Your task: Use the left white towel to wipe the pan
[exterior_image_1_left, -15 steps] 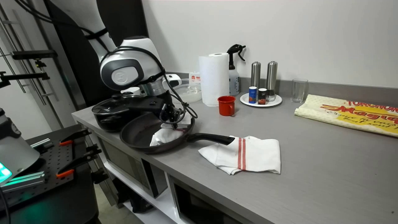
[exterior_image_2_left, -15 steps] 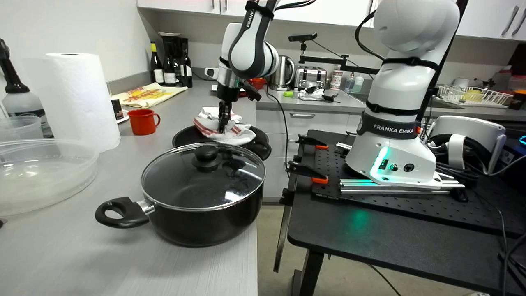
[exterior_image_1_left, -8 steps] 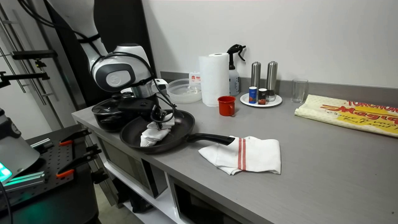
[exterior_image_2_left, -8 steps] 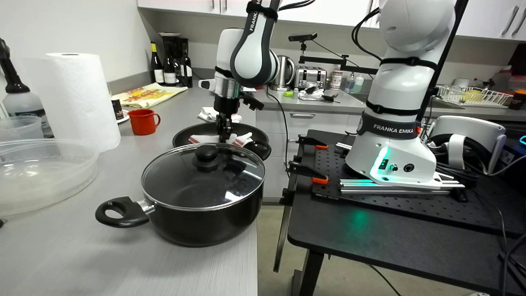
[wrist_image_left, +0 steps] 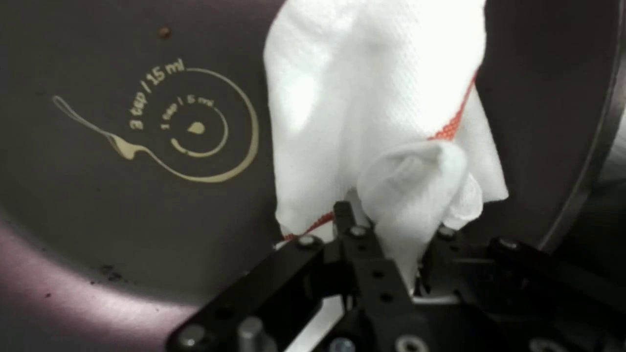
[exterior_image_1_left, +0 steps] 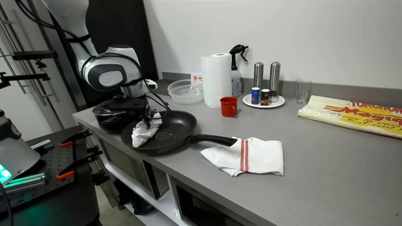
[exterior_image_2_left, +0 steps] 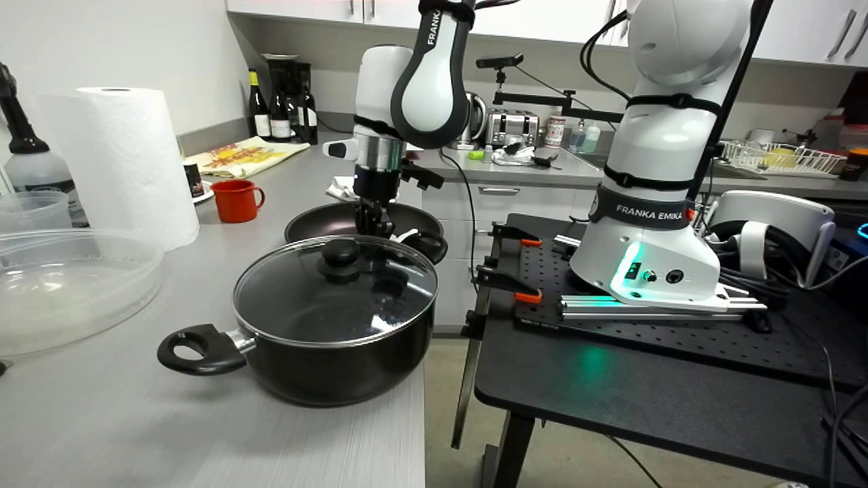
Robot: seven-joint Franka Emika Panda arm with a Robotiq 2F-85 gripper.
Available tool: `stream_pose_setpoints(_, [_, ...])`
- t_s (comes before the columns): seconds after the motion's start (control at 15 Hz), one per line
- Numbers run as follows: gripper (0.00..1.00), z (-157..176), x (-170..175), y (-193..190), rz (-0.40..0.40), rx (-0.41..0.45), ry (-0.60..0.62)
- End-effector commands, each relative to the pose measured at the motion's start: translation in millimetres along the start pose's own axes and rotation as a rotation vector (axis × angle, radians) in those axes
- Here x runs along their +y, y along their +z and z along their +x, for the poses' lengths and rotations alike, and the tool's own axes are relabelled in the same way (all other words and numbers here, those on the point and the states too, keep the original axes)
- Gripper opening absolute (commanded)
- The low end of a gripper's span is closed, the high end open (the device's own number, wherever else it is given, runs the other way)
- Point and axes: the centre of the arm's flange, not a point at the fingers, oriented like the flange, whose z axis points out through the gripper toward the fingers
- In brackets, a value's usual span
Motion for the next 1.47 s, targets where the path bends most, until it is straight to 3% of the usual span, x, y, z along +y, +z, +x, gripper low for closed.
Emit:
stream_pose_setpoints(0.0, [0.05,-3,-9,-8,0.005,-0.006,-0.050])
stream_pose_setpoints(0.8, [0.05,-14,70,-4,-0.111,-0.021,0.084])
stream_pose_setpoints(1.4, [0.05,3,104,0,-0.156,-0.006,0.114])
